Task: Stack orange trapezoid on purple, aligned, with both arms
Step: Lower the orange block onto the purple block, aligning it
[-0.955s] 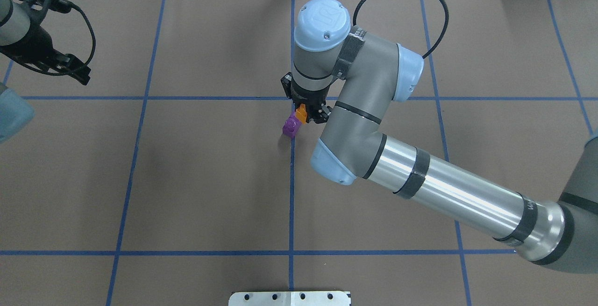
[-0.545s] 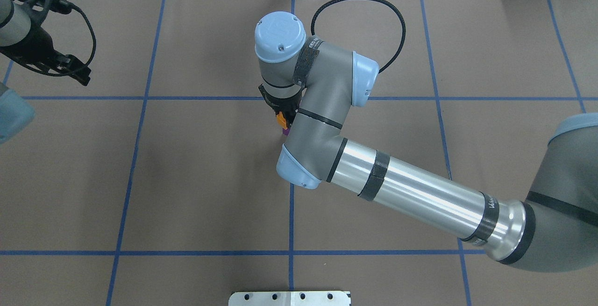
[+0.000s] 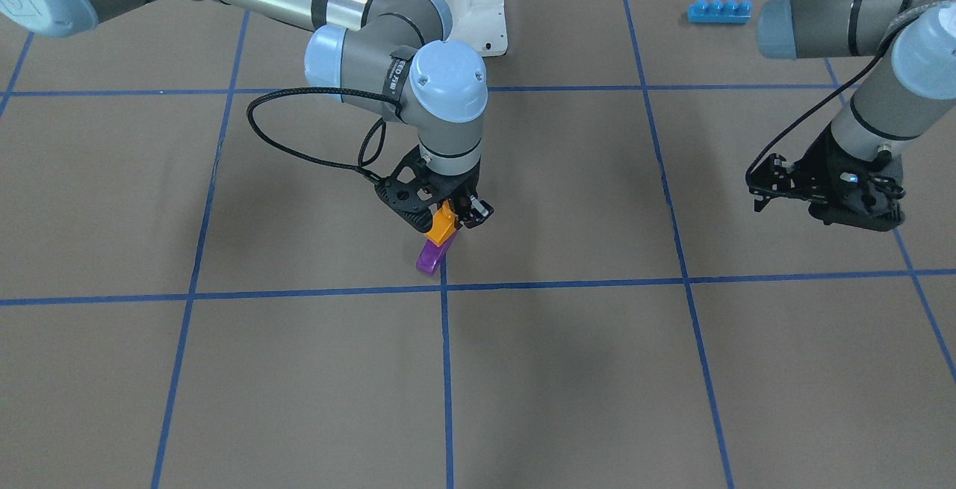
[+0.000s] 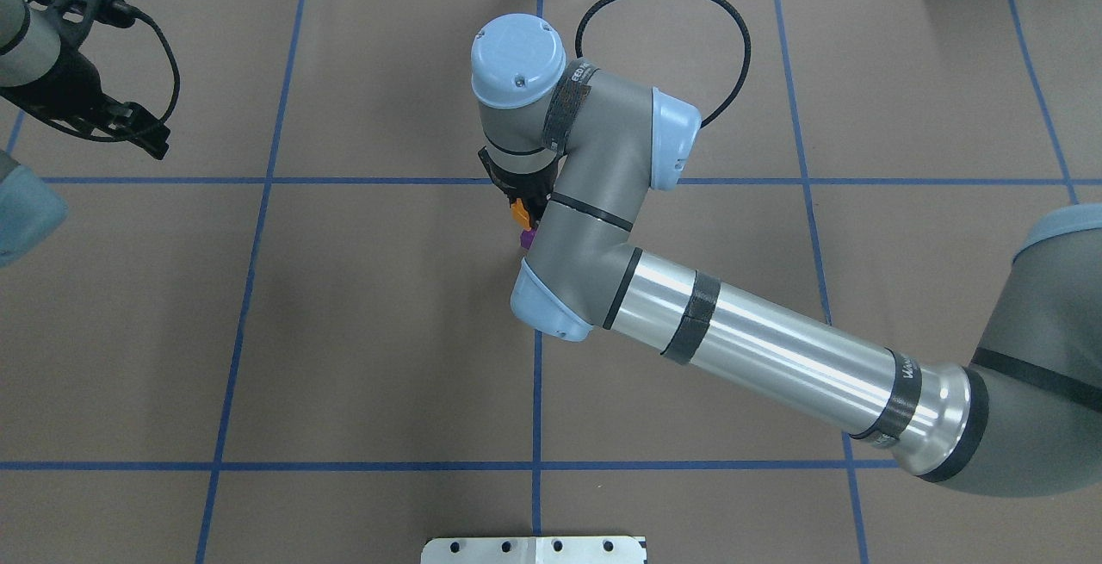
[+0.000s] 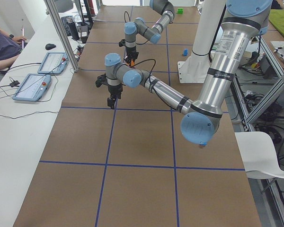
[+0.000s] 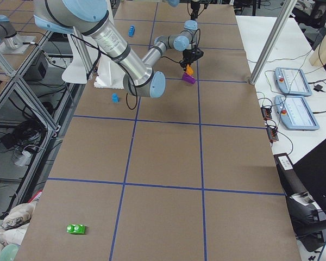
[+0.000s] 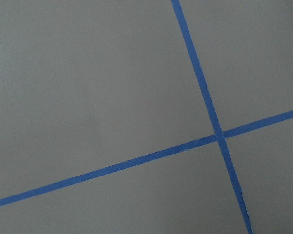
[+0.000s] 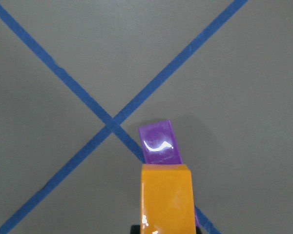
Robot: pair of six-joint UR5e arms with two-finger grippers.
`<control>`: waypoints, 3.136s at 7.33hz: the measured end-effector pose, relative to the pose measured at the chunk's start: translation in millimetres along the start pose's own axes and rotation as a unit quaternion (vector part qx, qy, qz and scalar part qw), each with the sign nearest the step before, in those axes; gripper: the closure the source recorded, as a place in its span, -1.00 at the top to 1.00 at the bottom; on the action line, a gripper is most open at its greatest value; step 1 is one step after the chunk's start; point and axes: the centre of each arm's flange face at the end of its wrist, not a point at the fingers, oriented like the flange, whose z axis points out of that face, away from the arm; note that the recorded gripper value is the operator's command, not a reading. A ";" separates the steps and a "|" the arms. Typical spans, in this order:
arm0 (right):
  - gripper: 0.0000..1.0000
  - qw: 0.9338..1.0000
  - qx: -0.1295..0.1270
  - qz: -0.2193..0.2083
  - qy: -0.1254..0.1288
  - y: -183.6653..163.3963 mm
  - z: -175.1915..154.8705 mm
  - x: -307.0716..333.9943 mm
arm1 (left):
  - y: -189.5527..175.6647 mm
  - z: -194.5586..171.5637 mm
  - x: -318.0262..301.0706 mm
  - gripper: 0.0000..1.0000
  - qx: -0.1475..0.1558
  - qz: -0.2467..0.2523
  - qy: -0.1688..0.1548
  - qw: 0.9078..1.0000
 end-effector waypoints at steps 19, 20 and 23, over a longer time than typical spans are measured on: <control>-1.00 1.000 0.013 -0.024 0.008 7.2 19.8 10.3 | 0.5 2.0 0.8 1.00 -0.002 -0.004 0.000 1.000; -1.00 0.999 0.018 -0.030 0.006 6.4 19.7 9.9 | 0.5 1.9 0.7 1.00 -0.002 -0.004 0.000 1.000; -1.00 0.999 0.020 -0.048 0.000 5.5 23.1 11.4 | 0.3 1.5 0.1 1.00 -0.001 -0.005 0.000 1.000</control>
